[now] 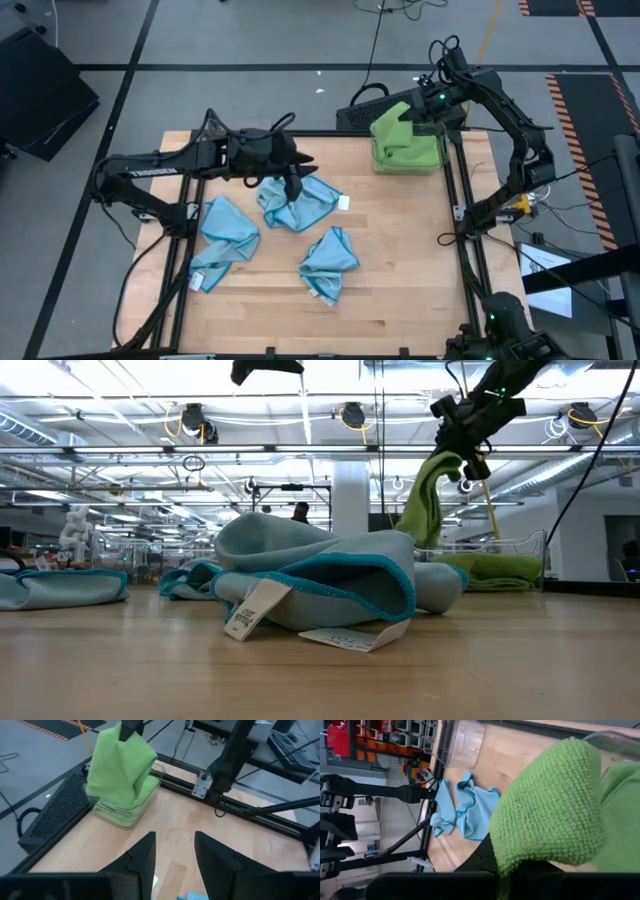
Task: Sort microfiber towel by color & place in baskets
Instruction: Stack the green towel on top of the green towel in the right transparent bin, then fold the top blue towel
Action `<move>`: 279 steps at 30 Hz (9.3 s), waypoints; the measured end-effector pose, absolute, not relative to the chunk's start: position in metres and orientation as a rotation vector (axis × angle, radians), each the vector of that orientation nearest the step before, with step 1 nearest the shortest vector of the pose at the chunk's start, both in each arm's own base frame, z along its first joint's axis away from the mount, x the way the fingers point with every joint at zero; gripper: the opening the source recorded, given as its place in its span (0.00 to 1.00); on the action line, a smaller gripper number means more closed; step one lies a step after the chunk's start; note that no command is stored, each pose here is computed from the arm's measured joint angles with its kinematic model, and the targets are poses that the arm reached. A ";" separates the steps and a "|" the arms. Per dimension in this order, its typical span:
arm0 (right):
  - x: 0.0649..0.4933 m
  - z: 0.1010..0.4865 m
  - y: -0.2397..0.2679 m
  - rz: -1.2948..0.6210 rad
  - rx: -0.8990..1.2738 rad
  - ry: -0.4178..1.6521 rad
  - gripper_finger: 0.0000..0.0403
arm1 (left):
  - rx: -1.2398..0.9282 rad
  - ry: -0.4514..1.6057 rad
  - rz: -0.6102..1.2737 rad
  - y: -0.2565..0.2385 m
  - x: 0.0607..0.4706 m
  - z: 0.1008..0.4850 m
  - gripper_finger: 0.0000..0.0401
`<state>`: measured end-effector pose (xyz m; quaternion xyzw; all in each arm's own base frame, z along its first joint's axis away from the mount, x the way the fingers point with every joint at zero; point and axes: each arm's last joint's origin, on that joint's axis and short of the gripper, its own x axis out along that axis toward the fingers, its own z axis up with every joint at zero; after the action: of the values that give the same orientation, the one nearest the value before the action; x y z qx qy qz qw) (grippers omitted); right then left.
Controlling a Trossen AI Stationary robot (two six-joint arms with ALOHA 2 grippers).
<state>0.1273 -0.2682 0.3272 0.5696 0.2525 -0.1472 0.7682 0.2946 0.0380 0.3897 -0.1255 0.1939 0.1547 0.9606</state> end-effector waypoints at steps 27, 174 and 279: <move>0.127 0.304 -0.271 -0.414 1.210 0.614 0.00 | -0.263 0.384 0.367 0.051 0.293 0.390 0.34; 0.207 0.437 -0.047 -0.270 0.860 0.448 0.52 | -0.666 1.197 0.512 -0.029 0.240 0.240 0.34; 0.186 0.403 -0.097 -0.241 0.347 0.649 0.52 | -0.474 1.020 0.487 0.064 0.280 0.142 0.06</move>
<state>0.1864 -0.0966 0.4031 0.1693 0.3165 -0.1176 0.9259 0.2804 0.0644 0.1424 -0.2225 0.4787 0.2283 0.8181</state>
